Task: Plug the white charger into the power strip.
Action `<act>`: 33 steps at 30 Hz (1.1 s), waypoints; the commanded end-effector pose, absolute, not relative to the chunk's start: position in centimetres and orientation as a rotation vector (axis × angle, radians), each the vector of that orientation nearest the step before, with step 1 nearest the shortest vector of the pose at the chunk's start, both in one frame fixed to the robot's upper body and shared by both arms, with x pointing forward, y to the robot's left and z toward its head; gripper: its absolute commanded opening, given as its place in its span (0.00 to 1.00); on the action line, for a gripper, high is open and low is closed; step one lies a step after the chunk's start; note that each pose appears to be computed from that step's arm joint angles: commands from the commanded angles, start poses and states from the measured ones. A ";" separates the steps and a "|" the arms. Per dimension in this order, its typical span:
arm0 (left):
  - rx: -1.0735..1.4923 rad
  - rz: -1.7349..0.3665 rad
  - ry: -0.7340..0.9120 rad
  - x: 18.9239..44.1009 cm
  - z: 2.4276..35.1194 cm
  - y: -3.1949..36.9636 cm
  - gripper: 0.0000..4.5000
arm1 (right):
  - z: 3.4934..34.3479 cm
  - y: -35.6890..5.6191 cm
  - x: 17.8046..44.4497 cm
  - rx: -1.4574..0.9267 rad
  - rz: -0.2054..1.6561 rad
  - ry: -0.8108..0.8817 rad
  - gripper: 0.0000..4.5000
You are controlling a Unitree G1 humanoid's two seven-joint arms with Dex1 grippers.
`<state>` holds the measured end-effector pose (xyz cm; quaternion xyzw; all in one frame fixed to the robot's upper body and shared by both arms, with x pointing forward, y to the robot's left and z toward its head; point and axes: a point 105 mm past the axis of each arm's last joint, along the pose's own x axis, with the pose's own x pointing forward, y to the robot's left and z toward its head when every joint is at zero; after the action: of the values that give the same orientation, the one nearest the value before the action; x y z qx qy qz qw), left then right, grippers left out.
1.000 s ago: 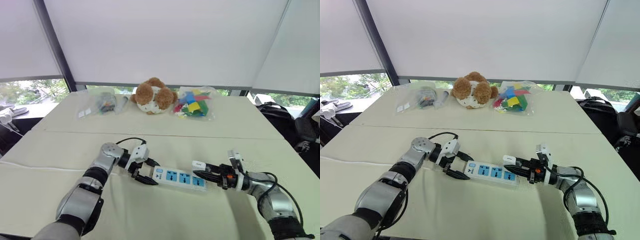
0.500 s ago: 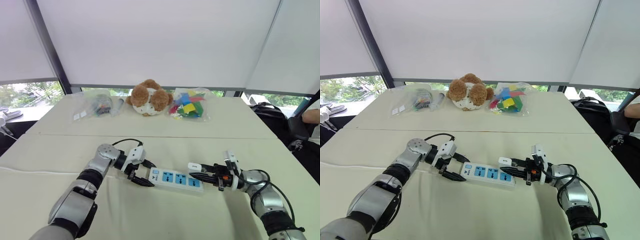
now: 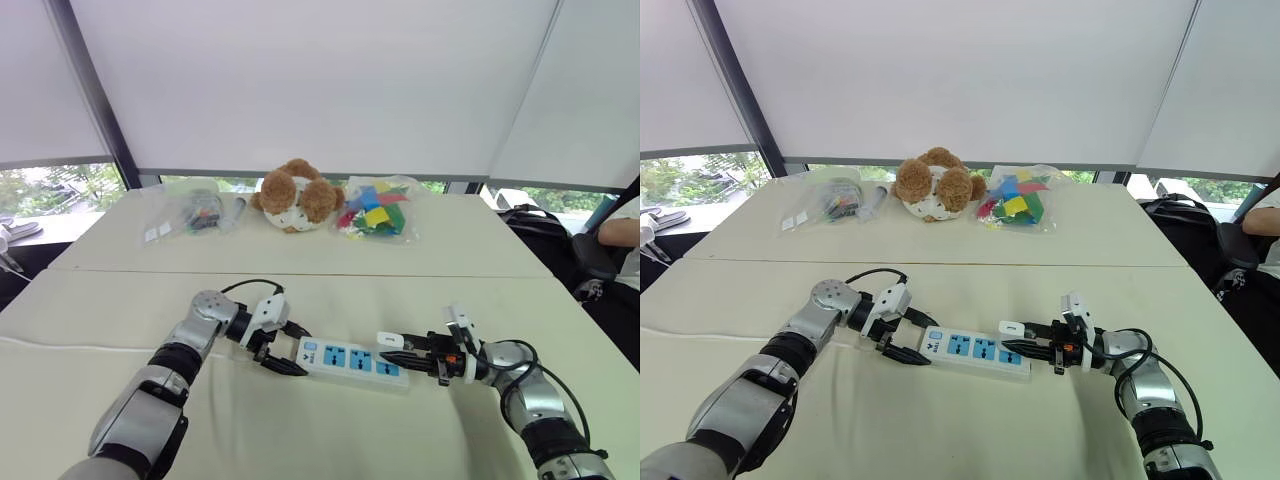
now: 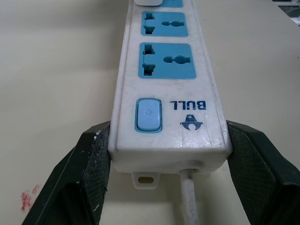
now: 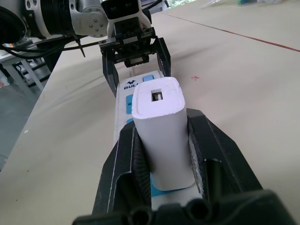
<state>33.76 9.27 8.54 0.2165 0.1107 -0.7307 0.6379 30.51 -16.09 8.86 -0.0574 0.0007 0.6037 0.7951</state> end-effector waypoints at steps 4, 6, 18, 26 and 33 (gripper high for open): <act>0.501 -1.730 0.432 31.9 5.5 10.9 0.65 | 4.6 -17.7 29.6 -0.117 1.242 0.186 0.16; 0.502 -1.730 0.435 31.8 5.5 11.0 0.65 | 4.0 -17.6 29.6 -0.110 1.245 0.204 0.16; 0.511 -1.713 0.454 31.2 6.0 12.5 0.65 | -0.4 -17.6 28.4 -0.061 1.248 0.363 0.16; 0.501 -1.712 0.455 30.9 6.1 12.6 0.65 | -0.7 -17.3 28.9 -0.069 1.247 0.373 0.16; 0.504 -1.711 0.446 31.1 6.0 12.2 0.65 | -0.1 -17.4 29.2 -0.083 1.246 0.353 0.16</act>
<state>32.81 11.52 7.58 0.2037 0.1488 -0.7090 0.6585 31.27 -14.17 6.40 -0.0482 -0.0002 0.6271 0.7775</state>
